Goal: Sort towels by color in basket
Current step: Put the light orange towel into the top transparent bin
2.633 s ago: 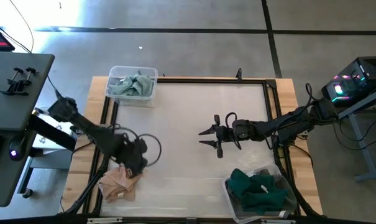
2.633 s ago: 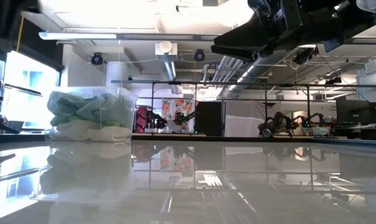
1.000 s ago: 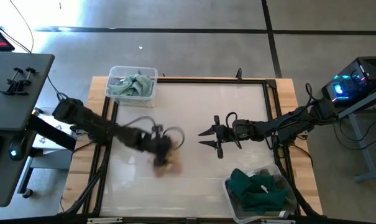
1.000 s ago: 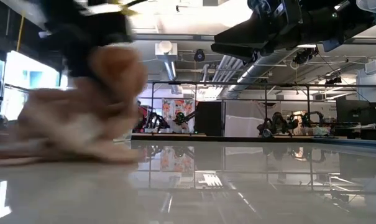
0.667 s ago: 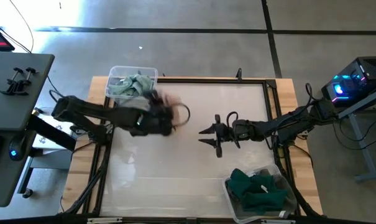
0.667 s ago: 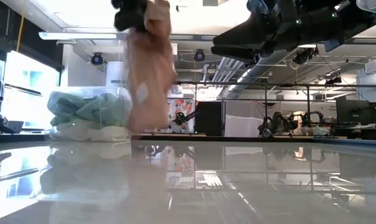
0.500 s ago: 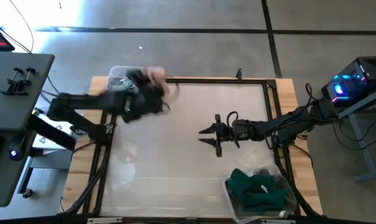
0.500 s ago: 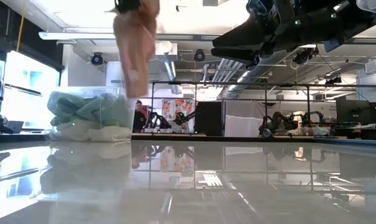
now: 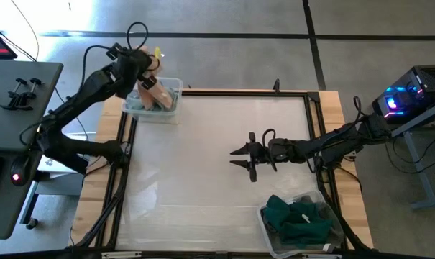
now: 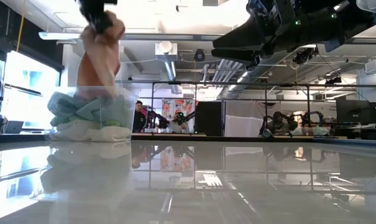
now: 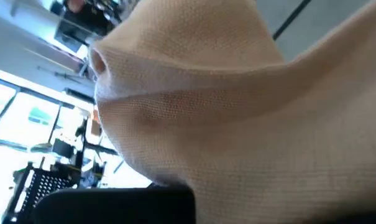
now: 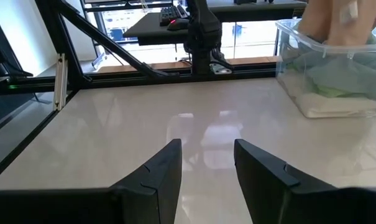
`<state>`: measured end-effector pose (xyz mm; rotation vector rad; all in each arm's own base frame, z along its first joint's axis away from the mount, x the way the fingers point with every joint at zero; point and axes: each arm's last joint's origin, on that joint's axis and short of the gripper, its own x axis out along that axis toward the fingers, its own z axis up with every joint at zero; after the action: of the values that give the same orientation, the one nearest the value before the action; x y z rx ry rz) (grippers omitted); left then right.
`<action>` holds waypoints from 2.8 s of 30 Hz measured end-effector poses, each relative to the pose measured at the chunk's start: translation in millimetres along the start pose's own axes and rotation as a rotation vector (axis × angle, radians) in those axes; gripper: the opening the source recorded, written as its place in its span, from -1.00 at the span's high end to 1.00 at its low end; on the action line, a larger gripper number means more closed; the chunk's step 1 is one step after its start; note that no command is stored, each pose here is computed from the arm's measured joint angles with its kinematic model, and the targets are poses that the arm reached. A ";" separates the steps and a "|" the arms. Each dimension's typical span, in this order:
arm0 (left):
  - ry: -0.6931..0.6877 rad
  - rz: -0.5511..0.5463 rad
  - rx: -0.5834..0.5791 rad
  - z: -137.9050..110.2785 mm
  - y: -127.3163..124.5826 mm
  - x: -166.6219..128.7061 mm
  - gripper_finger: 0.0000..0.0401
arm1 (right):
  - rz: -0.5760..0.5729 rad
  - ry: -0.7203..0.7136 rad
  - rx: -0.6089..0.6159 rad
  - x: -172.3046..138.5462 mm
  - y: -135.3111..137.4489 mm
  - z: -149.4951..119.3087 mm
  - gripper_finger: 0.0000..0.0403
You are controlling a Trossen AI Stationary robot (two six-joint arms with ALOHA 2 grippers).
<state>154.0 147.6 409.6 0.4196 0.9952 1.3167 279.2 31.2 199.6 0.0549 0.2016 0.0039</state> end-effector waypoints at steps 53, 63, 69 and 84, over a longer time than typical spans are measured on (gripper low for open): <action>0.291 -0.616 -0.314 -52.8 -22.7 51.1 0.09 | -0.050 0.017 -0.002 0.1 -2.9 -1.8 0.28; 0.063 -0.639 -0.415 -30.3 -15.8 53.4 0.30 | -0.050 0.017 -0.002 0.1 -2.9 -1.8 0.28; 0.014 -0.638 -0.448 -32.4 -43.4 86.5 0.56 | -0.050 0.017 0.009 0.1 -2.9 -1.8 0.28; 0.406 -0.768 -0.268 -80.7 -130.6 150.4 1.00 | -0.051 0.021 0.008 0.1 -2.8 -2.2 0.28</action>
<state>159.2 232.5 212.2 -0.4290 1.1333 0.8135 278.9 28.5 197.3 0.0582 0.2236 -0.0469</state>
